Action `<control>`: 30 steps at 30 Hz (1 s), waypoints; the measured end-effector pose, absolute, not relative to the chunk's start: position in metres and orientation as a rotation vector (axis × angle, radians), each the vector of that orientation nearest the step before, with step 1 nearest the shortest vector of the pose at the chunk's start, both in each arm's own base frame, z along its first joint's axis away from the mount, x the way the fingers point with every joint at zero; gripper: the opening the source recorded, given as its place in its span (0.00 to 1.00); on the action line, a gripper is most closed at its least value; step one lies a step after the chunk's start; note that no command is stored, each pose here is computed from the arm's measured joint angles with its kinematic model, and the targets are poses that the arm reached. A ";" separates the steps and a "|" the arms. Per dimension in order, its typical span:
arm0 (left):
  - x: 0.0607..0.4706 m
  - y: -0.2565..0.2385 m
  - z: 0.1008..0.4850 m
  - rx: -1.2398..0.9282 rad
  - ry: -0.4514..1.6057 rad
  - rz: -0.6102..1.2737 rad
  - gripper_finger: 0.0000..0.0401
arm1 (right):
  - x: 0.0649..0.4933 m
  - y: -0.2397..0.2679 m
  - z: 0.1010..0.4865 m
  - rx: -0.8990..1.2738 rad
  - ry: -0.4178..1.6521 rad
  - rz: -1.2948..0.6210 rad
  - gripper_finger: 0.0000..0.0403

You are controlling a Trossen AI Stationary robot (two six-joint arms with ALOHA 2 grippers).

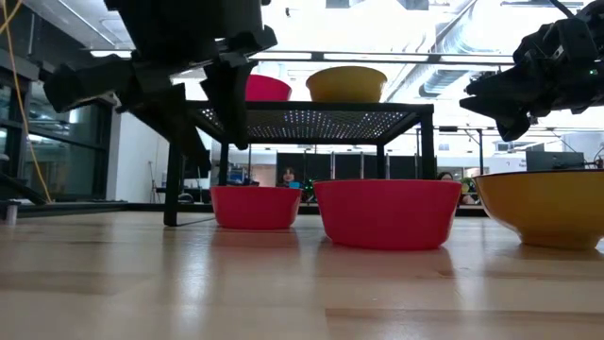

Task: Pick & Place Mini bowls
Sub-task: Stack the top red bowl on the red bowl on the shelf

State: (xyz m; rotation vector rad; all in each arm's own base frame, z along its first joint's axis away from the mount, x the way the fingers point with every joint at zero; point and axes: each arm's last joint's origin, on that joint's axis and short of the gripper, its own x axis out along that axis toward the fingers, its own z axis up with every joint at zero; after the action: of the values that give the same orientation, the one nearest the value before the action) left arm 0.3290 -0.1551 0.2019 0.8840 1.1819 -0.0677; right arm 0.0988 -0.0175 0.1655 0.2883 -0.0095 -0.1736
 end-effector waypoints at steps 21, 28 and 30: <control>0.333 -0.138 0.178 0.556 1.066 0.267 0.54 | 0.099 -0.017 0.166 0.288 -0.010 -0.174 0.34; 0.336 -0.131 0.179 0.456 1.023 0.388 0.54 | 0.099 -0.018 0.166 0.288 -0.010 -0.174 0.34; 0.336 -0.131 0.179 0.445 1.019 0.393 0.54 | 0.099 -0.017 0.166 0.288 -0.010 -0.173 0.34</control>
State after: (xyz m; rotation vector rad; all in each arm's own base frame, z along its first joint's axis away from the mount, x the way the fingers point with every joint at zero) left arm 0.3356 -0.1311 0.1786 0.4446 1.0189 0.3930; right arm 0.0988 -0.0175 0.1655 0.2881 -0.0099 -0.1734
